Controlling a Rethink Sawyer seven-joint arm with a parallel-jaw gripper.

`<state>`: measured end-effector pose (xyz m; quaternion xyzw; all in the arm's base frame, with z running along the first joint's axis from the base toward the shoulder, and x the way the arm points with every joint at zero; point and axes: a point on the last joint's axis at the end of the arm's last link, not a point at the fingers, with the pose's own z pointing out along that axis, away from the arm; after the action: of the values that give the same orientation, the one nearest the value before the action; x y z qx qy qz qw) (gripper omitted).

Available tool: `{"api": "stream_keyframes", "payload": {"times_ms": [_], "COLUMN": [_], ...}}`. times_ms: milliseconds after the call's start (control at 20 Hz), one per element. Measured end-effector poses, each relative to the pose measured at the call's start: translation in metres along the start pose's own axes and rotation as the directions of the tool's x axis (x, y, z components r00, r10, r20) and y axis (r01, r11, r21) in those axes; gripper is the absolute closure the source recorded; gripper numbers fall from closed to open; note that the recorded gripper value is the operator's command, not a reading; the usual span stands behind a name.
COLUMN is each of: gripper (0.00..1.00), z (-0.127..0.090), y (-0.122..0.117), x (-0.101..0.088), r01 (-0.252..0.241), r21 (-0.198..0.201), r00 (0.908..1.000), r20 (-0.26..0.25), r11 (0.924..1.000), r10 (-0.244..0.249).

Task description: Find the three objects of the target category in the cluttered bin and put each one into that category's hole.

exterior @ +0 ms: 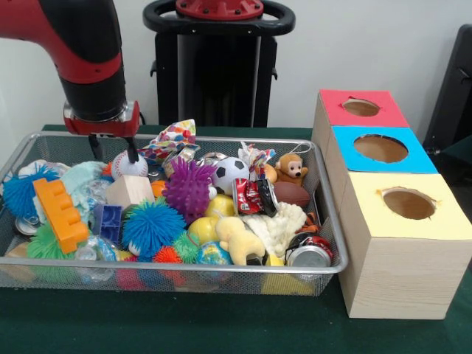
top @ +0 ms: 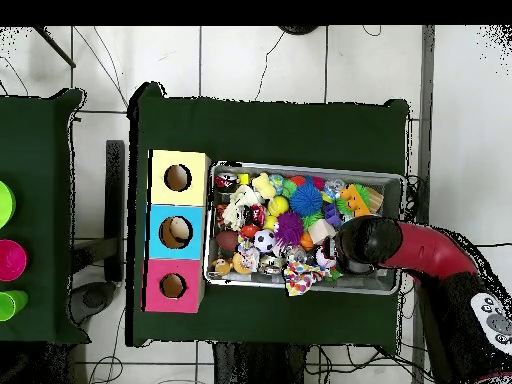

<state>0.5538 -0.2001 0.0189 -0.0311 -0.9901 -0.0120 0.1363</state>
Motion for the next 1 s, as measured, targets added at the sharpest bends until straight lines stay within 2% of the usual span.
{"api": "stream_keyframes", "payload": {"times_ms": [500, 1000], "gripper": [0.00, 0.00], "z": [-0.005, 0.000], "y": [-0.011, -0.025], "x": [-0.002, -0.030], "r01": [-0.047, -0.077], "r21": [-0.028, -0.035], "r00": [0.9988, 0.9960], "r20": [0.009, 0.043], "r11": [0.9985, 0.9964], "r10": [0.048, 0.079]}}
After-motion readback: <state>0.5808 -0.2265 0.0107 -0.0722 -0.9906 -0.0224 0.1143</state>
